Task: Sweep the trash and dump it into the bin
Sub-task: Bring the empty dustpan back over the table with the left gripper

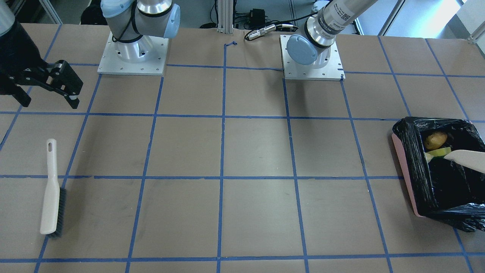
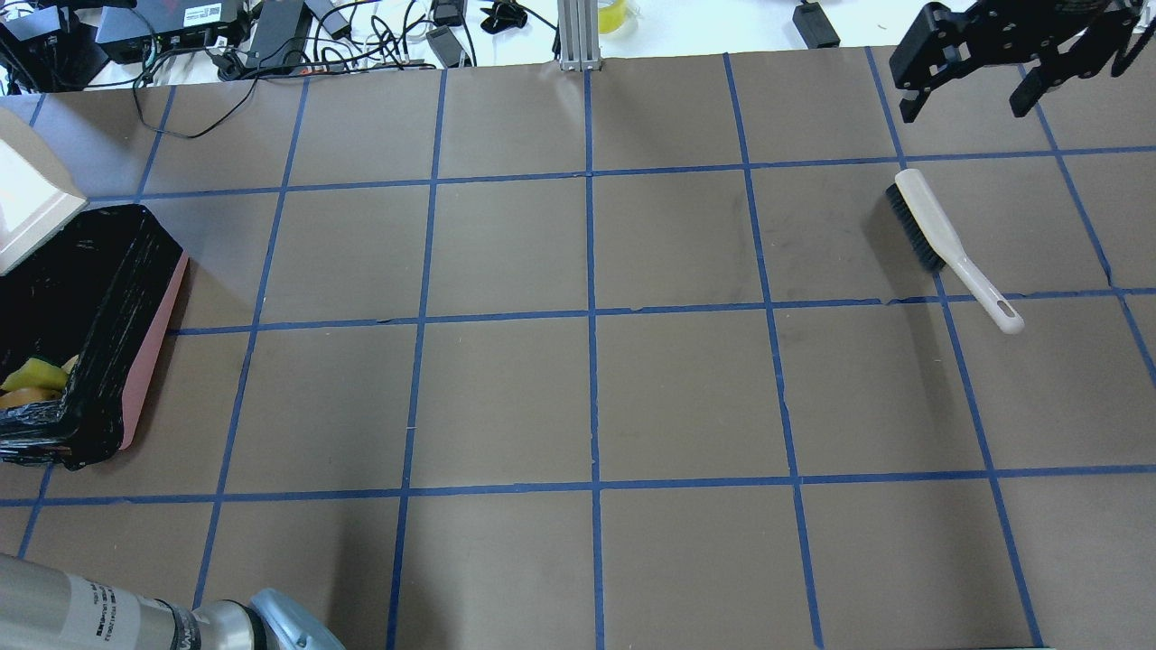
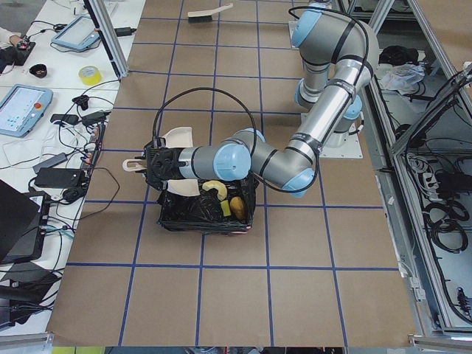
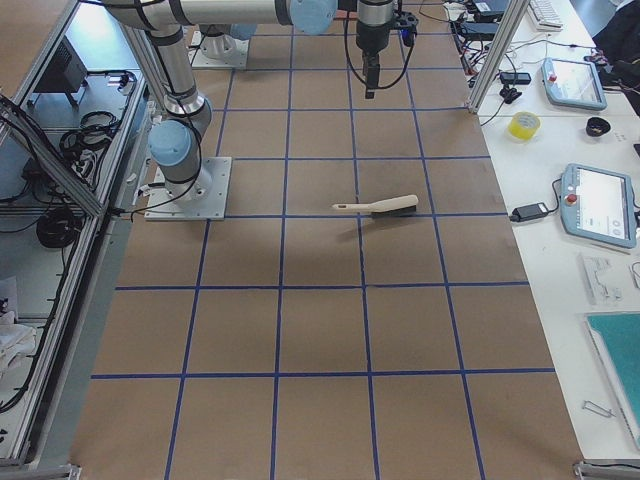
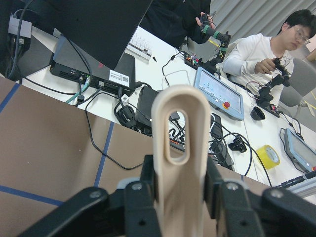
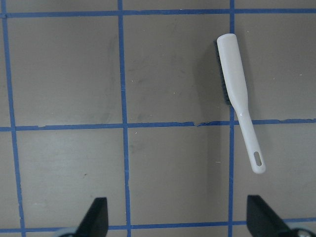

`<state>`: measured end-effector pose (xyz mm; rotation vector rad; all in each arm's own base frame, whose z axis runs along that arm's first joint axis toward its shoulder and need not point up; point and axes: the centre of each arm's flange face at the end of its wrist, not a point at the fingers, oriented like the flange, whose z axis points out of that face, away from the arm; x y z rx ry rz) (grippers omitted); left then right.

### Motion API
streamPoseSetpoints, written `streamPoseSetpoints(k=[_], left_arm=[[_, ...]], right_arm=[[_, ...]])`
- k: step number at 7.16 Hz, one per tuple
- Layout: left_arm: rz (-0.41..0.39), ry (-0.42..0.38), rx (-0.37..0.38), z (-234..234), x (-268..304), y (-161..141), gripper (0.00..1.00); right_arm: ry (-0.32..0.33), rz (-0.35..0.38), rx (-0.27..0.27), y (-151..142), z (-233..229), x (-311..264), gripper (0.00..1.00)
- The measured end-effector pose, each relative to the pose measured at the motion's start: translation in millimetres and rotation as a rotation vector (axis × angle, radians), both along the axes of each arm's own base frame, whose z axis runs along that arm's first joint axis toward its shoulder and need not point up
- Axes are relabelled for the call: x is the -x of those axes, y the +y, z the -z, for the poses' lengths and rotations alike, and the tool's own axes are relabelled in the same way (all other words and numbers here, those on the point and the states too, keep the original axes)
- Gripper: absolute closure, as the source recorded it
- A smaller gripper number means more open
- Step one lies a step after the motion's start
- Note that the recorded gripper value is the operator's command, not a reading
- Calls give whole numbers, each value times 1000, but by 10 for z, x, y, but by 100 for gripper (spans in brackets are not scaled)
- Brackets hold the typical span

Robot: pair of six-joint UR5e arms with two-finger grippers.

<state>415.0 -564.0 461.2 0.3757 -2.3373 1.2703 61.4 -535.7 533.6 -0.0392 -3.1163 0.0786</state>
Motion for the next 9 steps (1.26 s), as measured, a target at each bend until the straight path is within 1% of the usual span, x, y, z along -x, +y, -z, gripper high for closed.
streamPoseSetpoints(k=[1,2,3,4,5,6,7,8,9], left_arm=[[12,-37,5,-129,222,-104,100],[-23,-50,-45,-215,519,-254,100],[-98,-29,-118,-272,878,-434,100],[-160,6,-170,-279,1254,-620,100],[-206,48,-201,-223,1536,-759,100],[-241,100,-209,-122,1781,-844,100],[-280,155,-217,-44,1994,-884,100],[-351,239,-248,21,2226,-944,100],[-452,344,-296,102,2479,-1022,100]], right_arm=[[-6,12,-2,49,43,-87,0],[-9,13,0,106,81,-140,0],[-10,11,7,156,134,-174,0],[-7,9,29,176,165,-188,0],[-5,8,53,168,169,-194,0],[-12,1,70,157,171,-228,0],[-33,-10,79,157,170,-294,0],[-54,-22,85,162,158,-356,0],[-64,-34,85,175,155,-425,0]])
